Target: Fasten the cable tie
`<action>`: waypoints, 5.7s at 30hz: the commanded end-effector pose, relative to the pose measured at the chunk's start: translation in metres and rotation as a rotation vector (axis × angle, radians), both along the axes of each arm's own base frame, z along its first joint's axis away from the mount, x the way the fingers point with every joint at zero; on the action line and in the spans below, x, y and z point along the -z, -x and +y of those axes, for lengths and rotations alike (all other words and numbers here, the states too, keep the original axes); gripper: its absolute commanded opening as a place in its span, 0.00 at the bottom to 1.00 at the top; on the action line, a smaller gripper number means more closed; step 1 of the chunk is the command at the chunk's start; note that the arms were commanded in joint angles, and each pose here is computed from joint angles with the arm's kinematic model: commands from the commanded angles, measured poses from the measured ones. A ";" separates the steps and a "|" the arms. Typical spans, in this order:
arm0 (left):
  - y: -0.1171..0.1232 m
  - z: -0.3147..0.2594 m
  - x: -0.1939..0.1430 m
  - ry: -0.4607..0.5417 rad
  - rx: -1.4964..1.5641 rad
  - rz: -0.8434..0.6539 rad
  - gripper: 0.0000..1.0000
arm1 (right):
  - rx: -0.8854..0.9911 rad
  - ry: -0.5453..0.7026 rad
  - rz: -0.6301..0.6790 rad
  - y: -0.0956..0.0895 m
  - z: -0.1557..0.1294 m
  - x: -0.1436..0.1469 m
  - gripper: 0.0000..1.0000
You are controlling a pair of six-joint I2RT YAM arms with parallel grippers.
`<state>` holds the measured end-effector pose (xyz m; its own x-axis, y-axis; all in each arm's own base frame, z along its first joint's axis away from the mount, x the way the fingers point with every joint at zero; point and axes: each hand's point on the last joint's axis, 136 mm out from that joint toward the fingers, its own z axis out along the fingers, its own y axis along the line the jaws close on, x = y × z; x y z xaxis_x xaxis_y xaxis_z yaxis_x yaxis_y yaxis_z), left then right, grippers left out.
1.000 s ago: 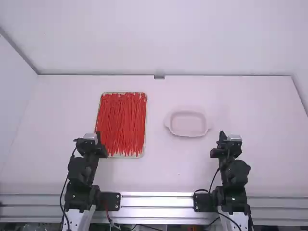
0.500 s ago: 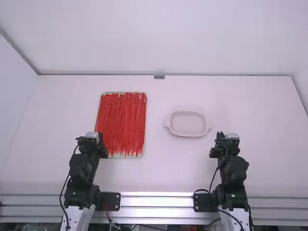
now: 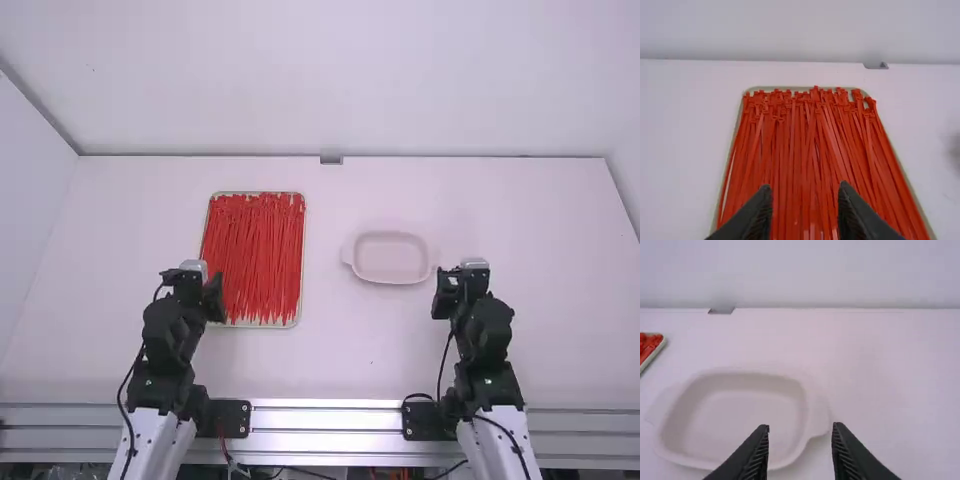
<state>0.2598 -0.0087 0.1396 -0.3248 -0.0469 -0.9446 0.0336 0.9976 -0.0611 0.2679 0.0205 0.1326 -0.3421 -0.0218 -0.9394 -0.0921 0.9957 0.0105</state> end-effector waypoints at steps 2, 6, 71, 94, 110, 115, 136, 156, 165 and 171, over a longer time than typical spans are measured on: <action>-0.007 -0.003 -0.013 0.049 0.010 0.020 0.43 | -0.045 -0.015 0.015 -0.011 0.011 -0.014 0.43; -0.013 -0.009 -0.014 0.073 0.044 0.060 0.50 | -0.076 -0.017 0.064 -0.018 0.019 -0.011 0.50; -0.129 -0.015 -0.048 0.151 0.079 0.335 0.99 | -0.292 -0.029 0.435 -0.042 0.106 0.043 0.98; -0.224 -0.035 0.067 0.197 0.103 0.549 0.99 | -0.272 -0.016 0.434 -0.044 0.102 0.044 0.98; -0.229 -0.041 0.090 -0.072 -0.027 0.541 0.99 | -0.273 -0.016 0.436 -0.043 0.102 0.044 0.98; -0.230 -0.036 0.094 -0.042 -0.057 0.547 0.99 | -0.273 -0.016 0.437 -0.043 0.102 0.045 0.98; -0.232 -0.035 0.112 -0.019 -0.074 0.567 0.99 | -0.270 -0.012 0.463 -0.047 0.104 0.057 0.98; -0.237 -0.044 0.112 0.015 -0.030 0.548 0.99 | -0.271 -0.014 0.453 -0.048 0.104 0.055 0.98; -0.234 -0.043 0.114 0.013 -0.032 0.563 0.99 | -0.273 -0.019 0.446 -0.049 0.105 0.054 0.98; -0.232 -0.043 0.116 0.017 -0.037 0.575 0.99 | -0.273 -0.019 0.448 -0.049 0.105 0.054 0.98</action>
<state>0.4888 -0.0491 0.0255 -0.7816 -0.0699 -0.6199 -0.0415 0.9973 -0.0601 0.3090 0.1227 0.0688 -0.7093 -0.1576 -0.6871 -0.3295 0.9358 0.1255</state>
